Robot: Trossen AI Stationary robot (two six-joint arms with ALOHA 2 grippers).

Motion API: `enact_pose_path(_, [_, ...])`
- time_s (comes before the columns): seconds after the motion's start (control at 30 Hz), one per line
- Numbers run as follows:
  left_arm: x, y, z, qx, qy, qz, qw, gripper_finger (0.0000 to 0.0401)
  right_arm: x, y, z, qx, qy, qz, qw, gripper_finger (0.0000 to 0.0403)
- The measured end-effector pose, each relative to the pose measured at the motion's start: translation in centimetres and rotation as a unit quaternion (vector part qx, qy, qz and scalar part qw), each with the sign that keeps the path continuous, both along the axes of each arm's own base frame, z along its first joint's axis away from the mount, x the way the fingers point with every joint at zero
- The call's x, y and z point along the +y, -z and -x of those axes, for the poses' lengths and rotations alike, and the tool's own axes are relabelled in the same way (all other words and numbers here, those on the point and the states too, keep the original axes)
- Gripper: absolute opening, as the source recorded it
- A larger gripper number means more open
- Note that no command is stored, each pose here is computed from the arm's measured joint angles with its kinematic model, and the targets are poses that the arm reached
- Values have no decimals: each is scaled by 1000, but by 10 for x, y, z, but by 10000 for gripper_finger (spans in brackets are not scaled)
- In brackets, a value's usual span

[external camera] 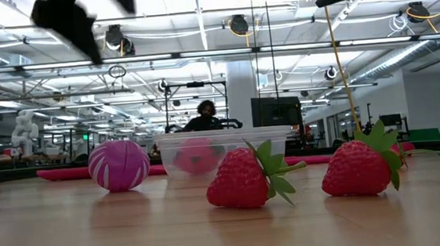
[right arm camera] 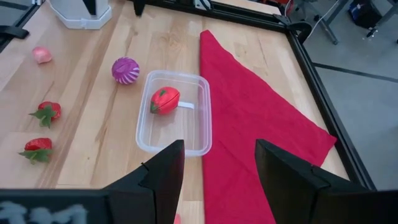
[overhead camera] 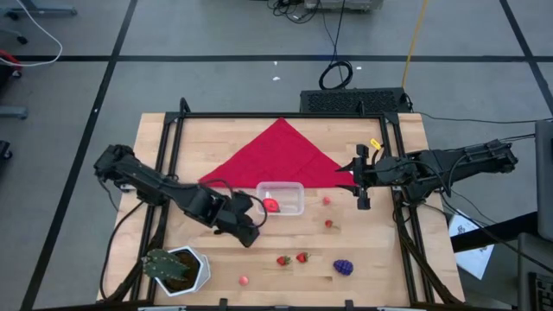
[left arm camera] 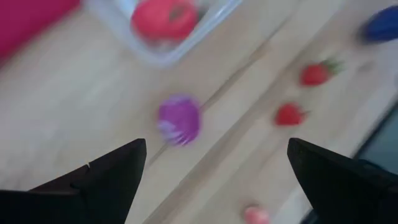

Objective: Pick and placing Produce into tupperware
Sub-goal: Put the red onion in the transparent bin

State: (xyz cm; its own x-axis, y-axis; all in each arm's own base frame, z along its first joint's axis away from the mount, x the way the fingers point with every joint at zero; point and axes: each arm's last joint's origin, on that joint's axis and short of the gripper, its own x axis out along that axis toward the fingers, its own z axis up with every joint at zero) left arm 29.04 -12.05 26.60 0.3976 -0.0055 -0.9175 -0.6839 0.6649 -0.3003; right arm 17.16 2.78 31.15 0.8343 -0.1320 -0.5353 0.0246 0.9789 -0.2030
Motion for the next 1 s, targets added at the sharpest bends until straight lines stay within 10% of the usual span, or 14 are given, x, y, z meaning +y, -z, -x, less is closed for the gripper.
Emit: enact_pose_path(1.0, [13, 85, -13, 20, 7, 39, 999, 397, 0, -3, -2, -15, -7, 7, 1000, 187])
